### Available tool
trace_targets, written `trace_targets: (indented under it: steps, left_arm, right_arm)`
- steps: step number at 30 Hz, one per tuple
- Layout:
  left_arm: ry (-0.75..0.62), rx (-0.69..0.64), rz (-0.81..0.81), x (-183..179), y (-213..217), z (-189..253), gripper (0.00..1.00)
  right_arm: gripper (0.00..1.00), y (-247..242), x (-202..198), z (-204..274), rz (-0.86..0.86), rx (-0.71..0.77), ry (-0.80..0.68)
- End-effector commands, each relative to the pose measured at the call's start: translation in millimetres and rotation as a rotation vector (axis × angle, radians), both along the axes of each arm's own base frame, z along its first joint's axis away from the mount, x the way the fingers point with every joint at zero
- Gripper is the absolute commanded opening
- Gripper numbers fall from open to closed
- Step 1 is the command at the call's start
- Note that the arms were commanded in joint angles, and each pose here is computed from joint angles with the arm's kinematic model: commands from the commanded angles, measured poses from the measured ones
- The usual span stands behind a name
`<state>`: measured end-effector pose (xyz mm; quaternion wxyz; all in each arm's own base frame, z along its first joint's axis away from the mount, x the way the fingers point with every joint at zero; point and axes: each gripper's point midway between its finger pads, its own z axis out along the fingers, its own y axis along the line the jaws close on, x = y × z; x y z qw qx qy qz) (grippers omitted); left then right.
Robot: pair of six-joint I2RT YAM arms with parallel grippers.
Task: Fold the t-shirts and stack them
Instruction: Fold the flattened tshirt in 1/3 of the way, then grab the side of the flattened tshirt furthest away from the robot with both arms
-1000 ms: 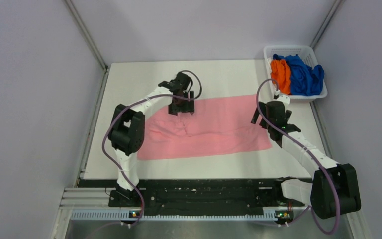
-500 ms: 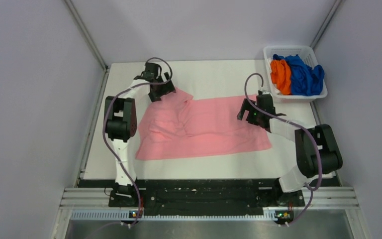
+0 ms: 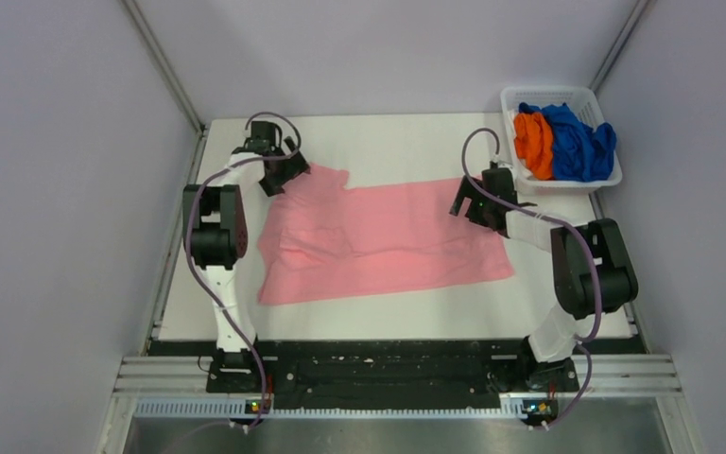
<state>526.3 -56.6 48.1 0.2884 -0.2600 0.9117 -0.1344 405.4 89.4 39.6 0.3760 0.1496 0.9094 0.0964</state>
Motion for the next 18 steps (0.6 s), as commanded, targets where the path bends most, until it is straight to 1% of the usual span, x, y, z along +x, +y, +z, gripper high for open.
trace_targets:
  steps: [1,4,7,10,11,13,15,18]
  left_arm:
    - [-0.035,0.029,-0.012,2.5,9.3,21.8,0.99]
    - [-0.116,0.043,-0.023,22.3,10.5,46.4,0.99]
    - [-0.176,0.096,-0.015,45.2,18.6,55.9,0.99]
    - [-0.179,0.13,-0.047,68.4,19.9,50.7,0.99]
    - [-0.203,0.142,-0.059,82.6,19.8,57.1,0.99]
    - [-0.217,0.156,-0.113,101.2,15.9,54.4,0.98]
    - [-0.219,0.15,-0.155,112.5,11.2,46.4,0.96]
    - [-0.215,0.148,-0.175,118.5,8.4,32.4,0.93]
  right_arm:
    - [0.99,4.6,34.0,38.7,0.035,-0.003,-0.117]
    - [0.99,7.6,52.2,64.8,0.053,-0.01,-0.194]
    - [0.99,4.8,67.8,78.8,0.04,-0.034,-0.245]
    - [0.99,6.2,78.5,81.0,0.049,-0.046,-0.248]
    - [0.99,7.0,81.3,80.9,0.05,-0.046,-0.245]
    - [0.99,7.2,85.0,80.1,0.05,-0.049,-0.243]
    - [0.99,6.7,86.3,80.5,0.047,-0.051,-0.244]
    - [0.99,5.2,86.2,79.3,0.044,-0.06,-0.241]
